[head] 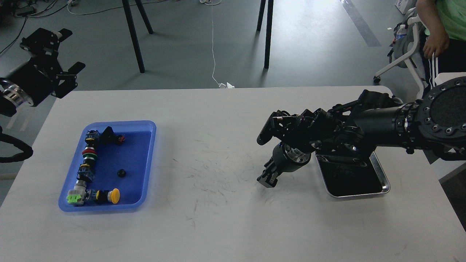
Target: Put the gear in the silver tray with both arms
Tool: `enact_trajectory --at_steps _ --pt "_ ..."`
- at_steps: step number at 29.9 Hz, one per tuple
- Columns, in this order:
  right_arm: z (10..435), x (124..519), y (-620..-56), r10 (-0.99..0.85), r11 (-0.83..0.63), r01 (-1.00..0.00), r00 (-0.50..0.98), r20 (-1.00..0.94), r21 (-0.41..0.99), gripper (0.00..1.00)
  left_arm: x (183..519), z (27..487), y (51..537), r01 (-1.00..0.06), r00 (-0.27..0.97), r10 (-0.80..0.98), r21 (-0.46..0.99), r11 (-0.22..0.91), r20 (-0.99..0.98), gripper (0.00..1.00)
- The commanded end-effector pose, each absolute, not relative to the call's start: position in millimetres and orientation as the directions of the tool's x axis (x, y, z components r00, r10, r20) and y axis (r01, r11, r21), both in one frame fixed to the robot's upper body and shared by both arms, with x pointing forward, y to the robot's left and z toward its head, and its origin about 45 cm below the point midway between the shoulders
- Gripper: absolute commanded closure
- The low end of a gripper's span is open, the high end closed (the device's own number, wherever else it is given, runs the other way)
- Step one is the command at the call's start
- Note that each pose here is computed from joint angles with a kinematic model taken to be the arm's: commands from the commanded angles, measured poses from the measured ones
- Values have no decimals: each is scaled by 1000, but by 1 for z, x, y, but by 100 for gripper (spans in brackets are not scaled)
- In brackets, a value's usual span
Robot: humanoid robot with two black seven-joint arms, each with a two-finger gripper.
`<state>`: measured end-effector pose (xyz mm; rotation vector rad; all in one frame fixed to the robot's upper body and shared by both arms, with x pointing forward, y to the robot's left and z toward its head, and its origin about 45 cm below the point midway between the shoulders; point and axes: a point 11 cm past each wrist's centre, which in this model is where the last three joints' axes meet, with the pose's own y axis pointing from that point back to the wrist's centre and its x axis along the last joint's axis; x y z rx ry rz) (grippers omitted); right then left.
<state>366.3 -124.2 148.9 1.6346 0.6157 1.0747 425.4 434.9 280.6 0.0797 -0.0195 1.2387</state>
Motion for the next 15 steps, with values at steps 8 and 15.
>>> enact_trajectory --at_steps 8,15 --pt "148 366 -125 815 -328 -116 467 343 938 61 425 280 435 -945 327 943 52 324 59 2" --pt "145 365 -128 824 -318 -112 458 333 942 67 424 277 436 -945 325 944 57 322 56 2"
